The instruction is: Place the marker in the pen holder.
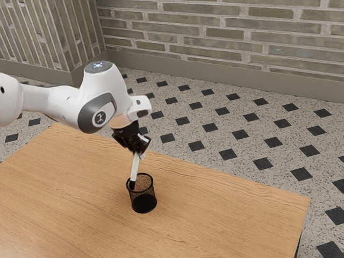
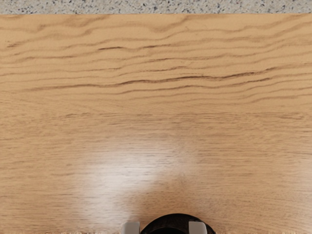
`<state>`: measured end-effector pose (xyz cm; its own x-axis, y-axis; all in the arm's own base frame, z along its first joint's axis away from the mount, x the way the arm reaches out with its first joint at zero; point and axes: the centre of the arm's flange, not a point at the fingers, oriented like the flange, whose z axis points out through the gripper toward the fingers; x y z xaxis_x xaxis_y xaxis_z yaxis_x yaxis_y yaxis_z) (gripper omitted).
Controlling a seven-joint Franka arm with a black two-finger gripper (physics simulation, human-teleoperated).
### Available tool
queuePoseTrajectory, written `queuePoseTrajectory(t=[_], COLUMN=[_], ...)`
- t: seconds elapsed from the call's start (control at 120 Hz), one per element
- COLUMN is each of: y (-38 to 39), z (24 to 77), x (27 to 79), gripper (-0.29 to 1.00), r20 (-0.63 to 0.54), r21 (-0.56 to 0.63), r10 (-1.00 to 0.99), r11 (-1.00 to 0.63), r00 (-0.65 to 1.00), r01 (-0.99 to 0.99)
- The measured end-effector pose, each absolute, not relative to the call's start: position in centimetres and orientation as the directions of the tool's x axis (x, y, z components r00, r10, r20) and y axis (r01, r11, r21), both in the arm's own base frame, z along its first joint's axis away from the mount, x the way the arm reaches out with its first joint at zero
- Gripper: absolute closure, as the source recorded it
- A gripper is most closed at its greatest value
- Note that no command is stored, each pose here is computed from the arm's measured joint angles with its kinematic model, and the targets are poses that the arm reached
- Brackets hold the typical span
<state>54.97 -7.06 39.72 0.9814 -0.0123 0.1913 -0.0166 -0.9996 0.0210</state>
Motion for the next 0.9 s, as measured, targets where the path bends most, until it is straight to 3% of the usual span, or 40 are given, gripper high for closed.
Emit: queuePoseTrajectory(t=[0.133, 0.358, 0.6, 0.667, 0.775, 0.9], y=[-7.4, -9.4, -11.3, -11.9, -8.5, 5.6], z=[39.4, 39.4, 39.9, 46.2, 64.0, 68.4], x=[54.8, 54.4, 54.1, 55.5, 56.3, 54.3], gripper=[0.74, 0.29, 0.09, 0.07, 0.04, 0.02], r20=[0.185, 0.183, 0.185, 0.217, 0.34, 0.265], r21=[0.022, 0.032, 0.032, 0.042, -0.005, -0.075], r10=[-0.014, -0.057, -0.106, -0.116, -0.113, 0.095], r11=[-1.0, -0.997, -0.993, -0.991, -0.993, -0.99], r00=[0.983, 0.982, 0.977, 0.969, 0.934, 0.959], r01=[-0.018, -0.064, -0.114, -0.128, -0.119, 0.119])
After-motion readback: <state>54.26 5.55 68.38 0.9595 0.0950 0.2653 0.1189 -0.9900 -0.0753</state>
